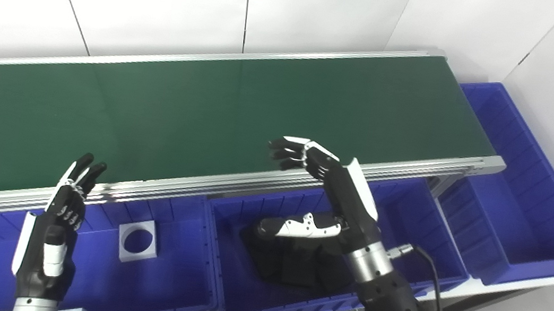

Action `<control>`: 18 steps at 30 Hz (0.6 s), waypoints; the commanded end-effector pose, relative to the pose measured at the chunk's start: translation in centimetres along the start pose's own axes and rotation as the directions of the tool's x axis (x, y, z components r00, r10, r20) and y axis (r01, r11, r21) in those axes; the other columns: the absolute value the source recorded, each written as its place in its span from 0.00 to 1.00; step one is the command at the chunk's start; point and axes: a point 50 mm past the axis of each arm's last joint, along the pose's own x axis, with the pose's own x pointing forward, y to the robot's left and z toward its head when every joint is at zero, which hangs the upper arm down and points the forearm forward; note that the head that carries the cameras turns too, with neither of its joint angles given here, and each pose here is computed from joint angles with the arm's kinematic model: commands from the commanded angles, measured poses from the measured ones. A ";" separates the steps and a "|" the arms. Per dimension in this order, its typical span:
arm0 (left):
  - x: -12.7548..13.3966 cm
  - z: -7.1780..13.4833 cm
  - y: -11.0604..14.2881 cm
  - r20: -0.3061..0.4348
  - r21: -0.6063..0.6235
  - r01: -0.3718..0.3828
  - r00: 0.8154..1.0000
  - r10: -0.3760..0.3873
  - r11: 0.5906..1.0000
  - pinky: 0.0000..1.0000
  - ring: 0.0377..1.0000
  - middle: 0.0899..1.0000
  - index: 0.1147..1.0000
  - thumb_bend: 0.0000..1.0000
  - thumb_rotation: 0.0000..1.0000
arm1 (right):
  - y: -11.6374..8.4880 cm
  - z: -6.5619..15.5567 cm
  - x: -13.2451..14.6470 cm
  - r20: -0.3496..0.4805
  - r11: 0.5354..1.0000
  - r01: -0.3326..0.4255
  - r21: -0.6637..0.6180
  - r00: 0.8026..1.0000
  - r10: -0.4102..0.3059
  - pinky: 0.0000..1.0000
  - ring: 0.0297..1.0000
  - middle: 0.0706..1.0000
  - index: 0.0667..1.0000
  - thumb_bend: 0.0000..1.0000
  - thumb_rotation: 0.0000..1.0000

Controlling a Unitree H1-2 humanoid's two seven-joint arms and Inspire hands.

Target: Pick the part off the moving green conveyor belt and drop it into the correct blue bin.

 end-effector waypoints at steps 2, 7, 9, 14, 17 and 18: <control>0.5 0.9 -0.6 0.054 0.017 0.009 0.998 -0.010 1.000 0.92 0.91 0.86 0.89 0.90 0.96 | 0.8 0.2 0.9 0.073 0.999 -0.035 0.034 0.997 0.032 0.73 0.76 0.80 0.80 0.90 0.68; 0.4 1.4 -1.9 0.069 0.056 0.027 0.997 -0.031 0.998 0.89 0.89 0.86 0.88 0.90 0.95 | 3.2 -2.9 1.7 0.009 0.990 -0.098 0.100 0.995 0.098 0.84 0.85 0.88 0.88 0.98 0.86; 0.4 1.5 -2.2 0.076 0.069 0.030 0.997 -0.035 0.997 0.88 0.88 0.85 0.88 0.88 0.96 | 3.9 -3.8 1.8 0.008 0.988 -0.113 0.109 0.994 0.113 0.87 0.89 0.91 0.89 0.97 0.92; 0.4 1.5 -3.1 0.076 0.105 0.038 0.996 -0.046 0.994 0.86 0.88 0.86 0.87 0.85 0.96 | 5.2 -6.0 1.4 -0.004 0.983 -0.128 0.132 0.992 0.129 0.91 0.93 0.93 0.91 0.94 0.99; 0.5 1.3 -3.5 0.071 0.112 0.042 0.996 -0.050 0.993 0.85 0.87 0.85 0.87 0.81 0.96 | 5.3 -6.8 0.8 -0.017 0.983 -0.125 0.132 0.992 0.128 0.90 0.92 0.93 0.90 0.93 1.00; 0.5 1.2 -3.6 0.069 0.118 0.041 0.996 -0.050 0.992 0.85 0.87 0.85 0.86 0.80 0.95 | 5.3 -7.0 0.6 -0.020 0.983 -0.121 0.135 0.992 0.125 0.90 0.92 0.93 0.90 0.92 1.00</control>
